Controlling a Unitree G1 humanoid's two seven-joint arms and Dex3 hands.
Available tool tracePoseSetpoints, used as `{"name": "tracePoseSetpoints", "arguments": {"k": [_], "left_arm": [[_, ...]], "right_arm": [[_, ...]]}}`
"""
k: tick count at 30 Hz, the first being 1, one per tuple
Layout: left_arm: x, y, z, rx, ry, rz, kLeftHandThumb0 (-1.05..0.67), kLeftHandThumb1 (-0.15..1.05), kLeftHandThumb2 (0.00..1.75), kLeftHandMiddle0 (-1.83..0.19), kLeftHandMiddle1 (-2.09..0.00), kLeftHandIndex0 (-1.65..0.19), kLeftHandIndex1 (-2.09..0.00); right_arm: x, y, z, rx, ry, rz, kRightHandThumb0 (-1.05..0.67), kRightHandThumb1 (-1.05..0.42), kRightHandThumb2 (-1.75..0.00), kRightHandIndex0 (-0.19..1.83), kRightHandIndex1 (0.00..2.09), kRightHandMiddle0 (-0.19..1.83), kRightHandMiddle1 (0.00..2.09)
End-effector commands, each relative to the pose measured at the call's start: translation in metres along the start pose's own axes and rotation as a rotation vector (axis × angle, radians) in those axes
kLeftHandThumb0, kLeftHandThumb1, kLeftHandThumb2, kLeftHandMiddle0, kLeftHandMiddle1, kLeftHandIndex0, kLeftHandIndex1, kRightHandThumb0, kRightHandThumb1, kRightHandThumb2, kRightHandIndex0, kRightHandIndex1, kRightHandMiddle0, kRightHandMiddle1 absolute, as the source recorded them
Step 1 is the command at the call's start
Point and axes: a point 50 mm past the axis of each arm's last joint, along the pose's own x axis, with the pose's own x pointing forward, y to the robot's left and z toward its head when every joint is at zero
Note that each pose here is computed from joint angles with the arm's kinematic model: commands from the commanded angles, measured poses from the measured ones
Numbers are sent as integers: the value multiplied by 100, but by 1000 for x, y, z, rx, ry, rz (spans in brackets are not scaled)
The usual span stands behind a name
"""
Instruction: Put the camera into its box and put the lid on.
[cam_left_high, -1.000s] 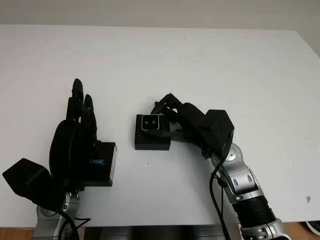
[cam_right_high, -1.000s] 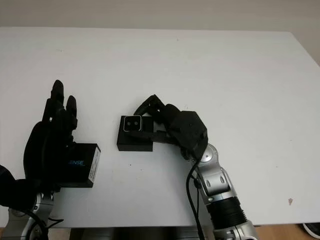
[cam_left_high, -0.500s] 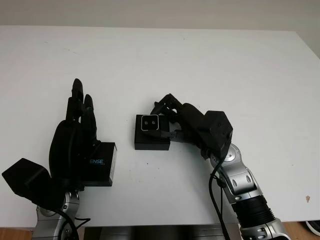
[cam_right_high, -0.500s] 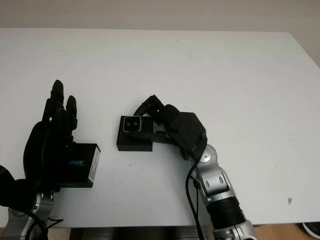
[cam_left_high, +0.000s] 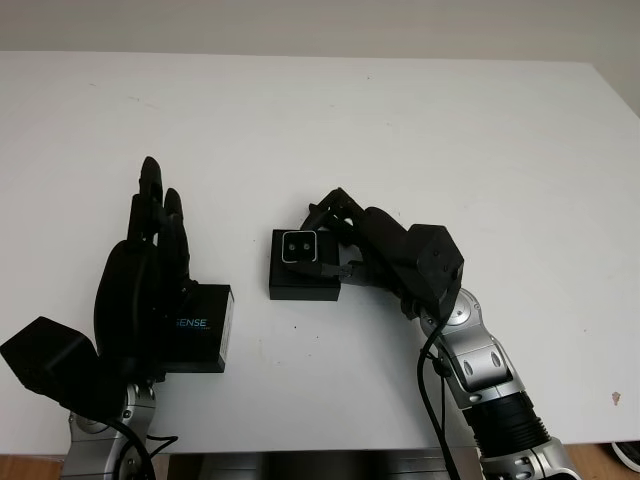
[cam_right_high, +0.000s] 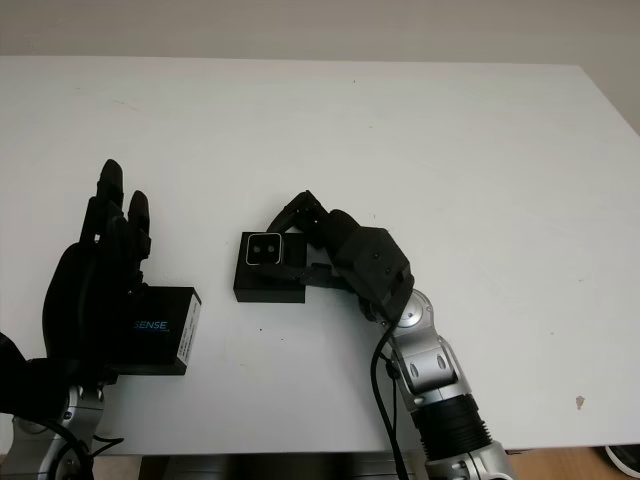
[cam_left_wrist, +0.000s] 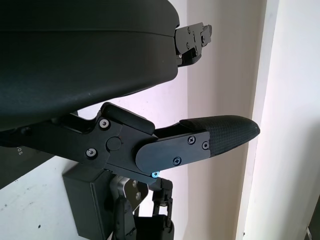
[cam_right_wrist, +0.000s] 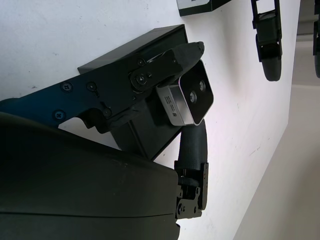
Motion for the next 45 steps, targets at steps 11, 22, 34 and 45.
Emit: {"name": "tracePoseSetpoints", "arguments": {"k": [11, 22, 34, 45], "left_arm": [[0, 1, 2, 5, -8, -8, -77, 105, 63, 19, 0, 19, 0], [-1, 2, 3, 9, -5, -6, -77, 105, 63, 19, 0, 19, 0], [-1, 2, 4, 17, -2, -8, -78, 105, 63, 19, 0, 19, 0], [-3, 3, 5, 30, -2, -12, -77, 105, 63, 19, 0, 19, 0]], "right_arm": [[-4, 1, -12, 30, 49, -8, -48, -105, -16, 20, 5, 11, 209], [-5, 0, -15, 29, 56, -12, -49, -105, -16, 19, 5, 10, 209], [-3, 2, -14, 22, 57, -3, -49, -105, -15, 20, 5, 11, 209], [-2, 0, -15, 12, 63, 17, -49, -105, -14, 19, 5, 12, 209]]}}
